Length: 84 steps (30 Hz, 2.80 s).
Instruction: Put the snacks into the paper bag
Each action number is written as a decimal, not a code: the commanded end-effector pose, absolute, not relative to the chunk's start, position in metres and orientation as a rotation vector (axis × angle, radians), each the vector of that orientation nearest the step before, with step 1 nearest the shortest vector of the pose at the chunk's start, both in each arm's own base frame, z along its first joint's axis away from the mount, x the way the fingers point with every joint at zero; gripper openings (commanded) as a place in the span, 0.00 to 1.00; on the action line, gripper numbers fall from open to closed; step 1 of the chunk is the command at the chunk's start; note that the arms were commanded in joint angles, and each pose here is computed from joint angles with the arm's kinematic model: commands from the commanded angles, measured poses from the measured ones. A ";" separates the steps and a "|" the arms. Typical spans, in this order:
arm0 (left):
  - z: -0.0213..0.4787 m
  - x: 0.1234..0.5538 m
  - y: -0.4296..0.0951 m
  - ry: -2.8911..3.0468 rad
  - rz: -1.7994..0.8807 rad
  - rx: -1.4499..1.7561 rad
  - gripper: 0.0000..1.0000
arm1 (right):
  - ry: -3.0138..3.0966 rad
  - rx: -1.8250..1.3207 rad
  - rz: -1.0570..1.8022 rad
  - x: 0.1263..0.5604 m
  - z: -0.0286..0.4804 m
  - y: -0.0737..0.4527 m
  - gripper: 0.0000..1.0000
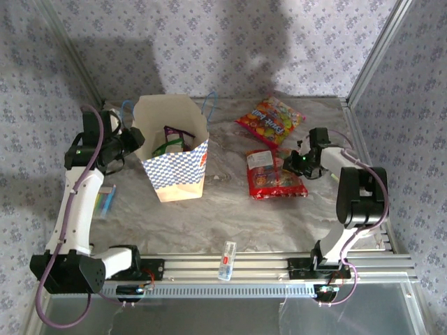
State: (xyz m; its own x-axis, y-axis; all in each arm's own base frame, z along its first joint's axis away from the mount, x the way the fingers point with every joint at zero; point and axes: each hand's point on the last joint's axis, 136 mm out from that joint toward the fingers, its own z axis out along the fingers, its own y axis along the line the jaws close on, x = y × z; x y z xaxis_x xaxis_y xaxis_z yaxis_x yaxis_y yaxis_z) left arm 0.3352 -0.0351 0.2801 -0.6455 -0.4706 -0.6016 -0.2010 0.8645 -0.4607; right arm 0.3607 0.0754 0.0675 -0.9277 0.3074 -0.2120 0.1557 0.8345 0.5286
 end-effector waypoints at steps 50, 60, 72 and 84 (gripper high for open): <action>0.297 0.321 -0.035 2.221 -0.448 -0.444 0.38 | 2.441 -0.213 0.225 0.336 0.191 0.113 0.00; 0.299 0.321 -0.035 2.214 -0.448 -0.436 0.38 | 2.322 -0.332 0.269 0.325 0.230 0.132 0.00; 0.301 0.322 -0.035 2.207 -0.446 -0.425 0.39 | 2.233 -0.414 0.278 0.314 0.276 0.154 0.00; 0.306 0.321 -0.035 2.194 -0.446 -0.416 0.39 | 2.115 -0.457 0.316 0.302 0.322 0.171 0.00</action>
